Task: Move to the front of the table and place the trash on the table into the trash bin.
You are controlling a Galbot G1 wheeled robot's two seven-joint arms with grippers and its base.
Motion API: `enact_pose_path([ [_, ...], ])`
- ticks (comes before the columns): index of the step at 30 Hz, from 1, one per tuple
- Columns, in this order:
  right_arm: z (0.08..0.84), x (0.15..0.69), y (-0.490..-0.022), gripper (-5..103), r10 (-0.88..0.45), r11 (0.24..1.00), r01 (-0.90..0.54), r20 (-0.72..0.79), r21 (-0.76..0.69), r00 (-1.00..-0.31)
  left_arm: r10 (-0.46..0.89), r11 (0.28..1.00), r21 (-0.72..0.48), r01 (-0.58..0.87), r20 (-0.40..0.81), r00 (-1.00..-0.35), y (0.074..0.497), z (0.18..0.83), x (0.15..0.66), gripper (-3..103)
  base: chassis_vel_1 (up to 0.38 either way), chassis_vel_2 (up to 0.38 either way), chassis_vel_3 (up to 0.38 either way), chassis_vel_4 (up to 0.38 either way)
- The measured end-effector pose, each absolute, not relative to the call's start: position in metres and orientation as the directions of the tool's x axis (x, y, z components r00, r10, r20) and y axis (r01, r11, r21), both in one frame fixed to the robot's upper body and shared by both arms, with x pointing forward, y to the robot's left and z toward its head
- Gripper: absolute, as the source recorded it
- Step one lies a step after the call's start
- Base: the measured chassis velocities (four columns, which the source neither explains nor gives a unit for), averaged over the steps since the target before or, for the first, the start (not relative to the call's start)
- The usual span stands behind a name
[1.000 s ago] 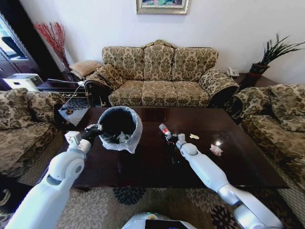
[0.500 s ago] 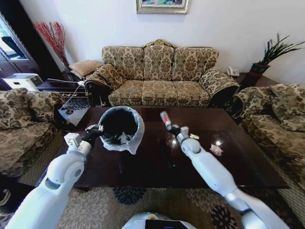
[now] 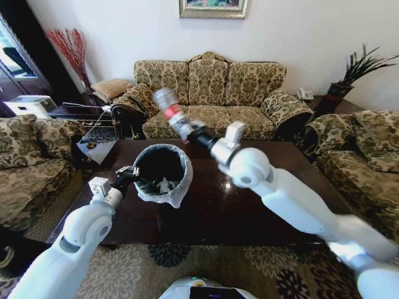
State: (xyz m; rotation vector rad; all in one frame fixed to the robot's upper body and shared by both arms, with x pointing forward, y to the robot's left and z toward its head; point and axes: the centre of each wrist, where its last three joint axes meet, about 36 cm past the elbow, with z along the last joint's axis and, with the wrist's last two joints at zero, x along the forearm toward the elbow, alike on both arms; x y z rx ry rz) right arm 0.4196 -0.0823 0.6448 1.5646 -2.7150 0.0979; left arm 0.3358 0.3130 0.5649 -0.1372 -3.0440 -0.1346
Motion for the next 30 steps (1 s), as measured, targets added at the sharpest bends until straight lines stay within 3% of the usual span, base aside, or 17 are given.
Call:
enact_pose_path([
  [10,0.605,0.418,-0.084,7,-0.847,0.506,-0.857,0.134,-0.097,-0.515,0.070,0.994,0.075,0.077,0.092,-0.993,0.312,0.566,0.334,2,0.000,0.000,0.000,0.000],
  [12,0.605,0.420,-0.080,16,-0.846,0.509,-0.855,0.127,-0.103,-0.519,0.069,0.995,0.069,0.075,0.090,-0.994,0.311,0.565,0.334,2,0.000,0.000,0.000,0.000],
  [15,0.605,0.422,-0.078,22,-0.845,0.511,-0.853,0.120,-0.108,-0.522,0.069,0.995,0.064,0.075,0.091,-0.993,0.310,0.565,0.334,2,0.000,0.000,0.000,0.000],
  [19,0.610,0.427,-0.073,44,-0.845,0.516,-0.848,0.094,-0.120,-0.527,0.068,0.996,0.057,0.073,0.092,-0.993,0.309,0.564,0.334,2,0.000,0.000,0.000,0.000],
  [21,0.611,0.427,-0.073,44,-0.845,0.516,-0.848,0.090,-0.122,-0.527,0.067,0.996,0.056,0.073,0.091,-0.994,0.309,0.564,0.334,2,0.000,0.000,0.000,0.000],
  [28,0.616,0.428,-0.075,78,-0.846,0.519,-0.845,0.062,-0.130,-0.530,0.067,0.996,0.052,0.071,0.090,-0.994,0.308,0.564,0.333,2,0.000,0.000,0.000,0.000],
  [30,0.617,0.427,-0.075,78,-0.847,0.519,-0.845,0.059,-0.130,-0.529,0.067,0.996,0.052,0.072,0.090,-0.994,0.308,0.564,0.333,2,0.000,0.000,0.000,0.000],
])
